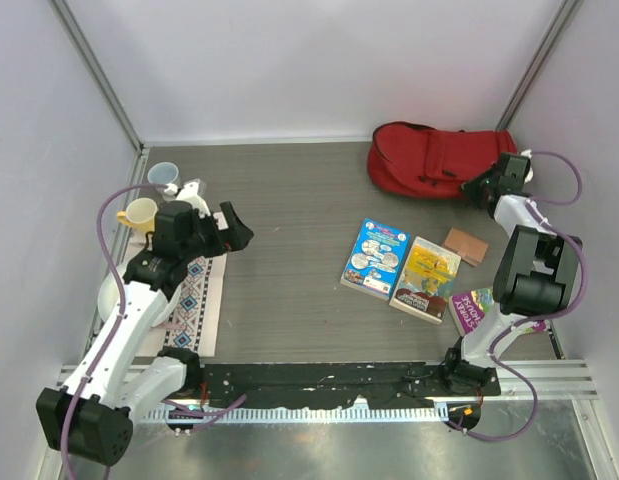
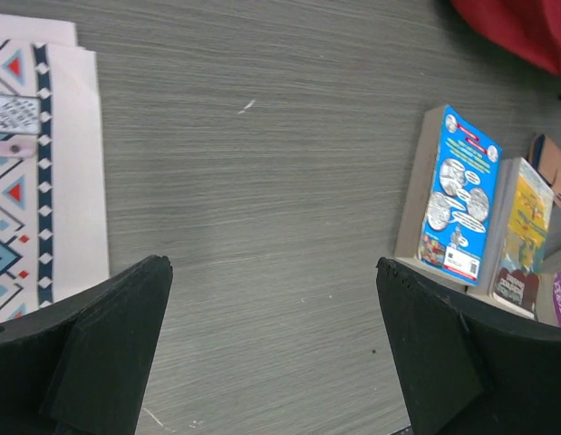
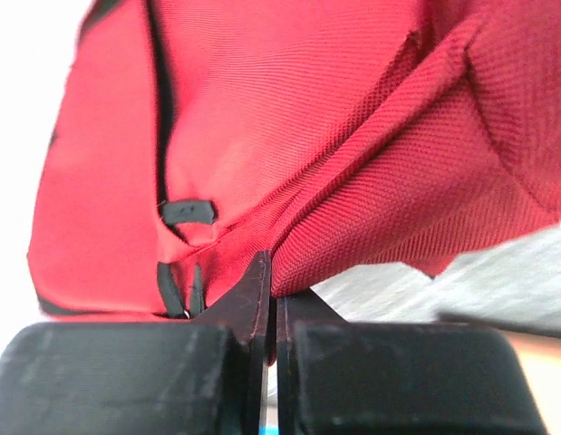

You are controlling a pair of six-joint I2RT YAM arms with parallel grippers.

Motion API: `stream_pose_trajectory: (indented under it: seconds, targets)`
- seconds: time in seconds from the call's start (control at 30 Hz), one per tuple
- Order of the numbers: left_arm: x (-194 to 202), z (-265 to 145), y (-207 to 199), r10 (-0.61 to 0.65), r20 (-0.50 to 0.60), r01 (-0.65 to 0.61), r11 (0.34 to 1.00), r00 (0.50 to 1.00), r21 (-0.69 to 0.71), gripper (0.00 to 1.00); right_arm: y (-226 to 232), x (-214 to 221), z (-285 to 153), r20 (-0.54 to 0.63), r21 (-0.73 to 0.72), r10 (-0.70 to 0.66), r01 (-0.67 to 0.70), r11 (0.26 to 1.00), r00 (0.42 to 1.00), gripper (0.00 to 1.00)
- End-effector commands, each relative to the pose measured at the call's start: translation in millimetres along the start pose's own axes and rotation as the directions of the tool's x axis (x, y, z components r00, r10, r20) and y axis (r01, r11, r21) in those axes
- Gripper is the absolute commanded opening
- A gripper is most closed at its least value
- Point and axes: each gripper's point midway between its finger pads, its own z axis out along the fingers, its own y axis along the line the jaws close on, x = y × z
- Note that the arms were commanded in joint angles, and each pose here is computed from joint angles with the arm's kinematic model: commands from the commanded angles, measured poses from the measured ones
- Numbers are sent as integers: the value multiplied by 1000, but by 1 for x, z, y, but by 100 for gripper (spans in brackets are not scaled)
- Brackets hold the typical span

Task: Pack the student bag
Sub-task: Move the student bag to the center of the board.

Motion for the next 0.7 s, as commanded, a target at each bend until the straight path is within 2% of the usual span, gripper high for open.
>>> stream_pose_trajectory:
  seconds: [0.0,0.13,0.27,0.3,0.43,0.5,0.67]
  targets:
    - [-26,-8,-33,37,94,-41,998,995,47,100,117,-23,-61,52,-380,-45,61,923,998,1]
    - [-22,-6,-44,36,84,-42,997,996,59,100,162,8,-86,-6,-489,-124,105,866,992,1]
    - [-31,-8,-58,37,101,-45,996,994,78,100,188,66,-107,-68,-539,-226,154,828,972,1]
    - [-33,-9,-64,39,102,-49,995,994,91,99,192,94,-115,-99,-555,-261,164,815,960,1]
    - [-48,-18,-87,51,132,-69,988,990,140,99,172,152,-124,-161,-556,-303,167,814,939,1]
    - [-46,-17,-95,62,118,-80,985,991,155,100,147,179,-121,-210,-533,-316,163,830,925,1]
    - [-39,-8,-113,78,93,-95,977,993,193,100,110,206,-126,-265,-516,-329,154,842,906,1]
